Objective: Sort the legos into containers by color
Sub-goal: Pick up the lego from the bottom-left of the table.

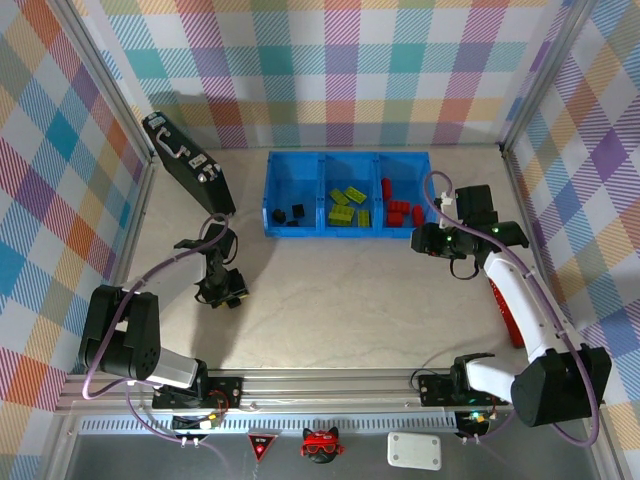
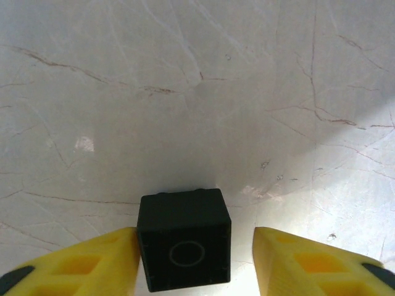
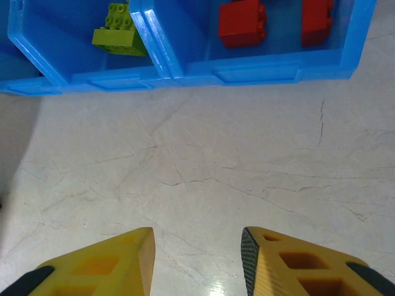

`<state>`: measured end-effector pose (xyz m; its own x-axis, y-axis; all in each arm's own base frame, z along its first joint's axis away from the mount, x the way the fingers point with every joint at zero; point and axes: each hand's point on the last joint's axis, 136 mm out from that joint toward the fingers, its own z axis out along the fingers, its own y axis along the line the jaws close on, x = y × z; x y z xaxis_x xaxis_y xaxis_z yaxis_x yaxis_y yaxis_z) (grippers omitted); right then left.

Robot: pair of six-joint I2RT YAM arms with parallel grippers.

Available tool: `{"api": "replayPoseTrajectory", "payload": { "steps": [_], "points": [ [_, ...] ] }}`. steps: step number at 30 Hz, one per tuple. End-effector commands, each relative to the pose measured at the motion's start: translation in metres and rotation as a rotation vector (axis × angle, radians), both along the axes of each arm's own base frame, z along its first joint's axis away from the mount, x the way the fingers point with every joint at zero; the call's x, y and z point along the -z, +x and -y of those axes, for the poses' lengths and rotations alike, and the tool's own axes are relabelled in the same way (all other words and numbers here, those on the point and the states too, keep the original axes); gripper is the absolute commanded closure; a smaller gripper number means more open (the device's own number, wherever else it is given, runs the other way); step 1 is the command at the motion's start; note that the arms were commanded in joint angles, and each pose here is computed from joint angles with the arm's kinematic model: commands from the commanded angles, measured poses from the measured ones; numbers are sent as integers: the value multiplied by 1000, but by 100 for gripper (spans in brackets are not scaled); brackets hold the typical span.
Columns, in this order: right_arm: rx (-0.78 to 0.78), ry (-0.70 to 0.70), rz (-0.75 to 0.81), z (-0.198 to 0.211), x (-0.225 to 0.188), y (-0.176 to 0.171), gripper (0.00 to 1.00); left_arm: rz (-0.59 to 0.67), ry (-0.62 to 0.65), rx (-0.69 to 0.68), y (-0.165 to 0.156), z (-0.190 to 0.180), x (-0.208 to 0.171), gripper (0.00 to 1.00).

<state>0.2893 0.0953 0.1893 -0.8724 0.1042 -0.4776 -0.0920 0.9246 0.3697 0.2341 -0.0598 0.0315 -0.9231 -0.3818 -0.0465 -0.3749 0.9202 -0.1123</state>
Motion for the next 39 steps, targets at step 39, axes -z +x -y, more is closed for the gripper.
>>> {"api": "replayPoseTrajectory", "payload": {
  "steps": [39],
  "points": [
    [-3, -12, 17, 4, -3, -6, 57, 280, -68, 242, 133, 111, -102, 68]
  ]
}}
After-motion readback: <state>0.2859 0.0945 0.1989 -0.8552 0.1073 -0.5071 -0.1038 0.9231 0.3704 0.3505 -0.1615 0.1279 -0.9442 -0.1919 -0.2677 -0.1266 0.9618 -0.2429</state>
